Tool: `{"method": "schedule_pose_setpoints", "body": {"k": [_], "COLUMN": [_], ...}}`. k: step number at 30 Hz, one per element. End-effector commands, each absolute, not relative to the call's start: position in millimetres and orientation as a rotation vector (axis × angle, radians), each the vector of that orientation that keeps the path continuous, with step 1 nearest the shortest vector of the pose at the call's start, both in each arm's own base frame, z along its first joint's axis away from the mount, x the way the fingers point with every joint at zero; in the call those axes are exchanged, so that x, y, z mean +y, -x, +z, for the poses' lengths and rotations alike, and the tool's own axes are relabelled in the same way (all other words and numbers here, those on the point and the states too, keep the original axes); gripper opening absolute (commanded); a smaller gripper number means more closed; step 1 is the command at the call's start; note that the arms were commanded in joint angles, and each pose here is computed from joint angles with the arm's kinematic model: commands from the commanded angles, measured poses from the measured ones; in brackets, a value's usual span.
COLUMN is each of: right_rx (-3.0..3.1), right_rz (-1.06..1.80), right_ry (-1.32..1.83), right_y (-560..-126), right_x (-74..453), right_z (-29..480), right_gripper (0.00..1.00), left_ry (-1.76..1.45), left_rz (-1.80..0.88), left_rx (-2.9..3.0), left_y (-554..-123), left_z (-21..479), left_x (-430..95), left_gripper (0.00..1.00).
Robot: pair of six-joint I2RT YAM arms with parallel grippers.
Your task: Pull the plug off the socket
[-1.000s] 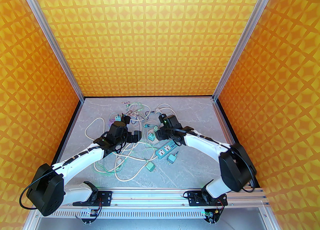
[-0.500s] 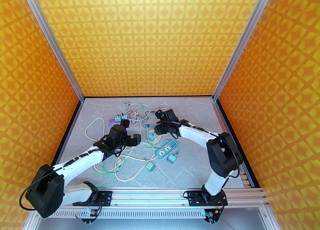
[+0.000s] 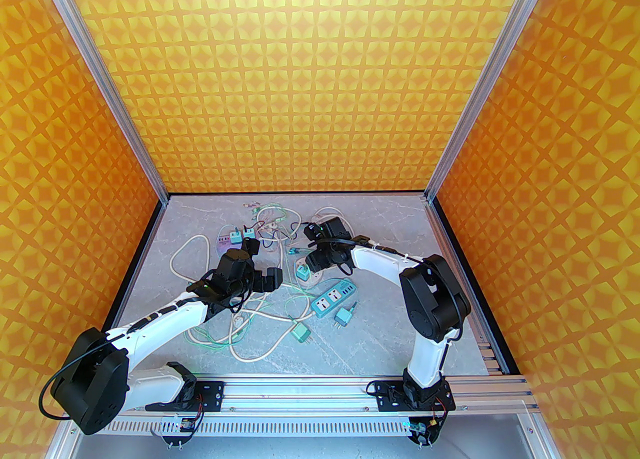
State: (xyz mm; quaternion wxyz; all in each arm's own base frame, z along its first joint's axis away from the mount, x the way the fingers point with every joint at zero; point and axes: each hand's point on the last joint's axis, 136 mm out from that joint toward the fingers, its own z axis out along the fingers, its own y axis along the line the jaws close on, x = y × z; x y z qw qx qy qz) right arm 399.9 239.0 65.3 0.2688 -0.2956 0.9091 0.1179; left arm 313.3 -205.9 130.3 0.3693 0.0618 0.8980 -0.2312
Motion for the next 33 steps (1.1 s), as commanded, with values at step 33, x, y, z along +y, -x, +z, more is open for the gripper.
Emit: {"method": "schedule_pose_setpoints", "body": {"k": [33], "right_rx": [2.499], "right_rz": [0.251], "right_ry": [0.440], "right_y": [-390.9], "right_x": [248.9], "right_z": [78.5], "right_gripper": [0.36], "left_ry": [-0.349], "left_rz": [-0.780], "left_rx": [2.143], "left_y": [-343.9], "left_z": [149.5], "left_x": [-256.9], "left_gripper": [0.69]}}
